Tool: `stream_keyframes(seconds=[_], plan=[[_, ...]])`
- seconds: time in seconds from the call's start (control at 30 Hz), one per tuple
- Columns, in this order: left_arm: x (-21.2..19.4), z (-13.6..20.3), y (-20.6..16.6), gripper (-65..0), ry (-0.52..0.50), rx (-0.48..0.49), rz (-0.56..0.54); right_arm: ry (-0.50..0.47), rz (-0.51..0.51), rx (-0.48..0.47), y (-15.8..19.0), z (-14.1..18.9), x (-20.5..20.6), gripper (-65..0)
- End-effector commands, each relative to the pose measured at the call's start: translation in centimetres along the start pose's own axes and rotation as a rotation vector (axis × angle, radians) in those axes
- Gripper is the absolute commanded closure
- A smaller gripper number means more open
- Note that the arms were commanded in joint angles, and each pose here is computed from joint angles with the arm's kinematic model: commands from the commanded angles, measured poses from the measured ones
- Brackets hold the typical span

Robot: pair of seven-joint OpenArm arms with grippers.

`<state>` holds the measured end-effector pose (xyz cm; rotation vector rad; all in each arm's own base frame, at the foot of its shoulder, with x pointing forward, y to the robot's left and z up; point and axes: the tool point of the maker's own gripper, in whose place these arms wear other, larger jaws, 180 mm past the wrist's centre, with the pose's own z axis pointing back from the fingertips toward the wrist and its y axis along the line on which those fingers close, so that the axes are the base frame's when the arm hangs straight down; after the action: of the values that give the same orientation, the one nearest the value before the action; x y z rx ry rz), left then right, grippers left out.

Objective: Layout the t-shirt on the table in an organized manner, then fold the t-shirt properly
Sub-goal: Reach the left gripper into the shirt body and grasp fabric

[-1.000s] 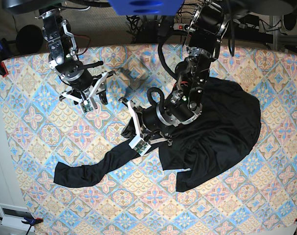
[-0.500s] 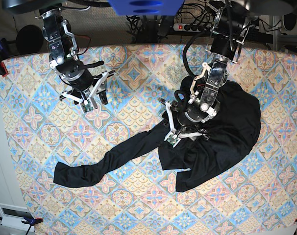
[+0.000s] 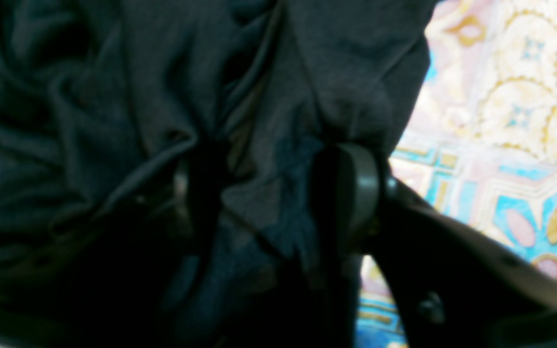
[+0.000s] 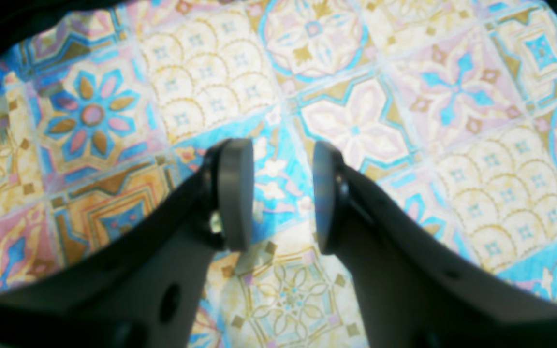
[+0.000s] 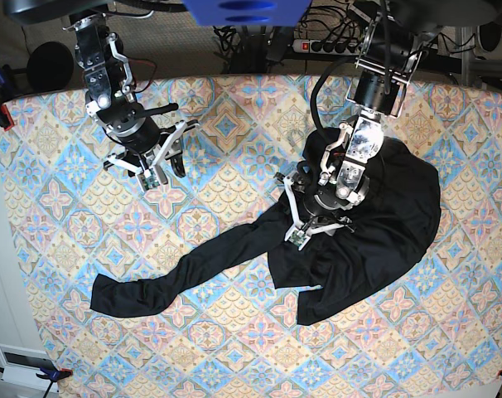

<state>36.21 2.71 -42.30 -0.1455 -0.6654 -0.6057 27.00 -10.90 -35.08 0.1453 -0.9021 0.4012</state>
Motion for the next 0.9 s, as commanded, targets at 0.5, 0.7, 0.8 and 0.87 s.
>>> stream_keyframes(seconds=[0.5, 0.7, 0.8, 0.87], plan=[[22.7, 3.5, -3.3, 0.0, -0.397, -0.061, -0.048, -0.029, 0.005, -0.003, 0.0, 0.4, 0.6, -19.7], [28.5, 3.7, 2.2, -0.1, -0.51, 0.085, 0.037, -0.001, -0.004, 0.006, 0.4, 0.7, -0.6, -19.7], [30.4, 3.9, 4.8, -0.6, -0.548, 0.158, 0.072, 0.003, -0.005, 0.007, 0.5, 0.7, -0.8, -19.7], [30.5, 3.6, 6.6, -3.7, -0.532, 0.22, 0.113, 0.003, -0.005, 0.007, 0.5, 0.7, -0.8, -19.7]])
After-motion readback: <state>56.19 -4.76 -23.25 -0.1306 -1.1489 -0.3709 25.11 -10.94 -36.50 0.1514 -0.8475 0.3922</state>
